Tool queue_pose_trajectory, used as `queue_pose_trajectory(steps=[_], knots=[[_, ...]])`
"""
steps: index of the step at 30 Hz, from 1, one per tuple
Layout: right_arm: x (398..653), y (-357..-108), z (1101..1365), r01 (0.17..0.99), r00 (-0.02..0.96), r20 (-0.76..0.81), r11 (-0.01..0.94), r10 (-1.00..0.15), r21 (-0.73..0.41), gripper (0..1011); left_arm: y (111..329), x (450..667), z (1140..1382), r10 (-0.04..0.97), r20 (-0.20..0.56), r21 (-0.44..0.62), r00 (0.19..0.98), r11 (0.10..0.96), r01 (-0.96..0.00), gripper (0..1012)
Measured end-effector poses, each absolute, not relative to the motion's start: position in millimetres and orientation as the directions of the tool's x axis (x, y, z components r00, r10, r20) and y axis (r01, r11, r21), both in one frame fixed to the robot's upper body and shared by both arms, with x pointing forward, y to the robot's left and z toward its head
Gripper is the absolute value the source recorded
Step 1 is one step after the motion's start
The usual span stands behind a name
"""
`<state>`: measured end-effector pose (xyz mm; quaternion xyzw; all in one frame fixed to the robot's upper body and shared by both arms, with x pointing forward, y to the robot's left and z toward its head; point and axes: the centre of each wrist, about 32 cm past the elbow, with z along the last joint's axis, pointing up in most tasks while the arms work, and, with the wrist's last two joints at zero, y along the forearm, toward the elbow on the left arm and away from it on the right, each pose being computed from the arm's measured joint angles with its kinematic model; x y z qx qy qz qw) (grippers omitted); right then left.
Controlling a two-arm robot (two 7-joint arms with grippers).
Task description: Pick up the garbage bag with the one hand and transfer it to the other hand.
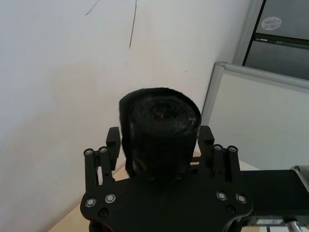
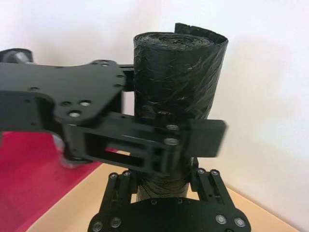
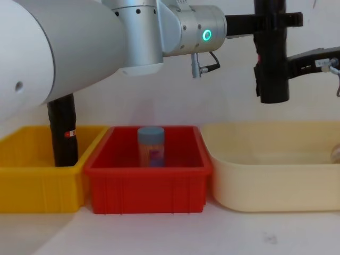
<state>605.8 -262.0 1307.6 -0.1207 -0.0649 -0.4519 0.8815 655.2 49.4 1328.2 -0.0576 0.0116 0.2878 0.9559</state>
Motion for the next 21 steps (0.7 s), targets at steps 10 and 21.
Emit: queue_pose_trajectory(steps=[10, 21], knots=[[605, -278, 1306, 0.865, 0.502, 0.216, 0.48, -0.837, -0.147, 571, 49, 655, 1328, 0.549, -0.055, -0.103, 0.834, 0.827, -0.552, 1000], [610, -306, 1296, 0.897, 0.435, 0.189, 0.406, -0.88, -0.176, 571, 49, 655, 1328, 0.549, -0.055, -0.103, 0.834, 0.827, -0.552, 1000]])
